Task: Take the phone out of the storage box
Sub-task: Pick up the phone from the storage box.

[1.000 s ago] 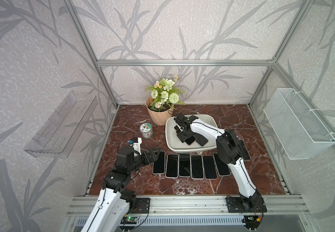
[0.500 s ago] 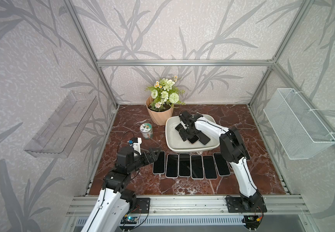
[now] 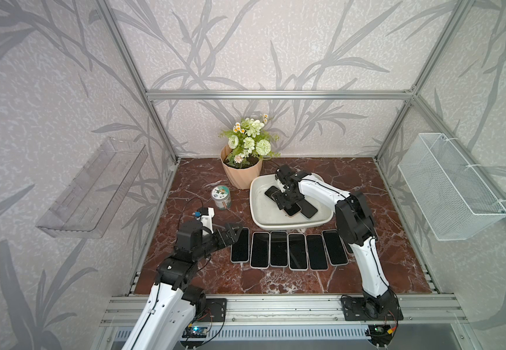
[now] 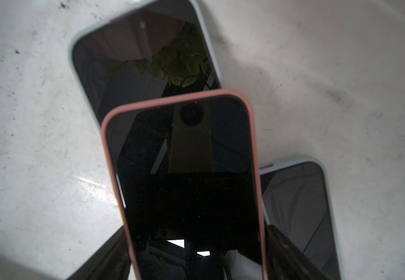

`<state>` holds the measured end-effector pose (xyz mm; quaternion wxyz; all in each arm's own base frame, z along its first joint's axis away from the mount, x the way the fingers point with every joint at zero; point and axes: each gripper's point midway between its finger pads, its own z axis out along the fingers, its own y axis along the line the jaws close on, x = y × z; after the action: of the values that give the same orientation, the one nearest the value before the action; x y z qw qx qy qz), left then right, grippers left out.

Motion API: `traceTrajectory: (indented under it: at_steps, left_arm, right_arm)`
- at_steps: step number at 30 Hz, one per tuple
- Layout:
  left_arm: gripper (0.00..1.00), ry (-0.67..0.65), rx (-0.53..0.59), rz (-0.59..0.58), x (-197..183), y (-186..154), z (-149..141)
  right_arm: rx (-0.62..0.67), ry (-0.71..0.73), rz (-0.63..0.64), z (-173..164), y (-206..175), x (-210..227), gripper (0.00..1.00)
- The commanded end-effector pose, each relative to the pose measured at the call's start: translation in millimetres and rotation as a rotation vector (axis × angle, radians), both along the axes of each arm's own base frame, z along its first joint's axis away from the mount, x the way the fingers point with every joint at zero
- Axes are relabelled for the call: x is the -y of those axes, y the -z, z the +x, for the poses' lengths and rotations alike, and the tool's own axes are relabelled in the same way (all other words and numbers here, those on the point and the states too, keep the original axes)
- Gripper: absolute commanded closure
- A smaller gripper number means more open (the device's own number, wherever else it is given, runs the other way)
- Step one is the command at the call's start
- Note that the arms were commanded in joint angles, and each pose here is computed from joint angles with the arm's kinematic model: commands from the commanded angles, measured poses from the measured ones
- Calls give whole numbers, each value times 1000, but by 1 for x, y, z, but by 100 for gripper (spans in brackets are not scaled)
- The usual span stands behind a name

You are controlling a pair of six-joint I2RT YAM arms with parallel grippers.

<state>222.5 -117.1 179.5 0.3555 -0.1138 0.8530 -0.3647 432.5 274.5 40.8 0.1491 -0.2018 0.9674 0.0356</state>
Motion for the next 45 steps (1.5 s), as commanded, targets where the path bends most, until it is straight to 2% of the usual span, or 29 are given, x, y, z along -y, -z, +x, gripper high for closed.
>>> traceTrajectory:
  at_steps: [1, 10, 17, 20, 27, 33, 36, 40, 45]
  left_arm:
    - [0, 4, 25, -13, 1, -11, 1]
    - [0, 22, 48, -66, 9, -20, 2]
    - [0, 34, 66, -102, 16, -23, 1]
    - [0, 33, 77, -128, 22, -24, 5]
    - [0, 89, 63, -129, 48, -17, 16]
    - [0, 141, 50, -114, 67, -10, 25]
    - [0, 145, 59, -109, 69, -7, 30]
    - [0, 154, 73, -103, 70, -9, 32]
    - [0, 160, 77, -52, 67, -5, 30]
  right_arm:
    - [0, 44, 43, -3, -15, 10, 22]
    - [63, 61, 257, -4, -75, 0, 24]
    - [44, 140, 524, -4, -114, 5, 27]
    - [48, 181, 637, -5, -139, 15, 27]
    - [131, 269, 755, -11, -196, 66, 26]
    - [219, 437, 727, -9, -209, 152, 26]
    - [253, 511, 649, -9, -207, 194, 26]
    - [277, 619, 475, -9, -191, 241, 26]
    - [274, 680, 350, -1, -166, 265, 26]
